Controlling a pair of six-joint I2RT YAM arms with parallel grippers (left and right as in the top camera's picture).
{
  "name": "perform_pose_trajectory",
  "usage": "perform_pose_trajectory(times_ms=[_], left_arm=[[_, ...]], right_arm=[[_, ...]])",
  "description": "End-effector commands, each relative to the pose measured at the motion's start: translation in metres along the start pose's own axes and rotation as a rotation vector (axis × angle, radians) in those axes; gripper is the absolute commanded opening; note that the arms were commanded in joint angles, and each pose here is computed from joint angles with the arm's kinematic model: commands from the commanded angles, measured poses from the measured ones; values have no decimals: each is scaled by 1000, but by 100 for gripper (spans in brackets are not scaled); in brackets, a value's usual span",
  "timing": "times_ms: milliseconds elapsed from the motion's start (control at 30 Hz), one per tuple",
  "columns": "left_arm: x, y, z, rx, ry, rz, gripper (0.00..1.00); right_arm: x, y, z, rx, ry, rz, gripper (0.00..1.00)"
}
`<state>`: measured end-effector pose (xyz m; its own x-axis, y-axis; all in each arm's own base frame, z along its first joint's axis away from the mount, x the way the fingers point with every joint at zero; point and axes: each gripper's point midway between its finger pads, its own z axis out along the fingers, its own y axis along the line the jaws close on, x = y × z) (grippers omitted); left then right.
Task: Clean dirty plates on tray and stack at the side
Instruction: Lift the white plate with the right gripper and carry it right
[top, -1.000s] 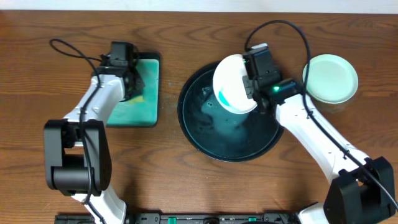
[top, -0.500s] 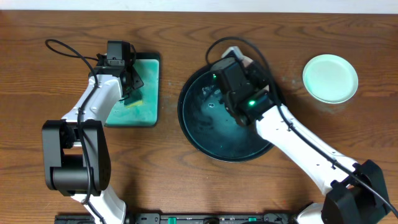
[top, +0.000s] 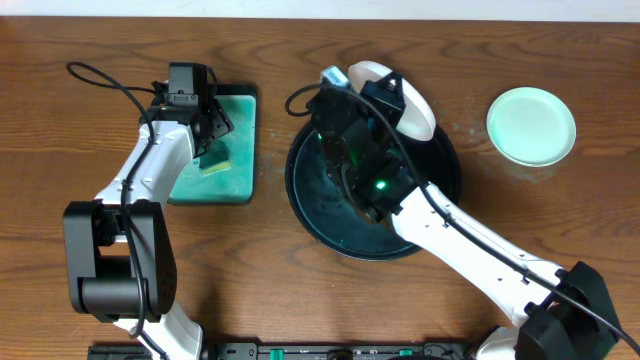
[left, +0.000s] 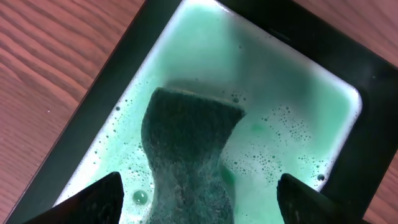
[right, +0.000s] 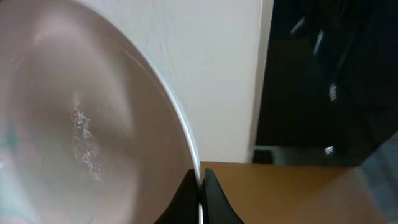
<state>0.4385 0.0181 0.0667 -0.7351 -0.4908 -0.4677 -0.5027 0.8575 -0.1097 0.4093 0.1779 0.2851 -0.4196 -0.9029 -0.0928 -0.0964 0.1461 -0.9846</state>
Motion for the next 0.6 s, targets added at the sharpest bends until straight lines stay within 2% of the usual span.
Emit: perform_pose_trajectory(times_ms=[0, 400, 567], left_arm=[[-7, 0, -8, 0, -25, -3, 80], [-7, 0, -8, 0, -24, -3, 80], [-7, 0, -8, 0, -24, -3, 80]], right_arm=[[1, -18, -12, 34, 14, -106, 1], [-1, -18, -15, 32, 6, -153, 1], [4, -4, -11, -11, 4, -15, 1]])
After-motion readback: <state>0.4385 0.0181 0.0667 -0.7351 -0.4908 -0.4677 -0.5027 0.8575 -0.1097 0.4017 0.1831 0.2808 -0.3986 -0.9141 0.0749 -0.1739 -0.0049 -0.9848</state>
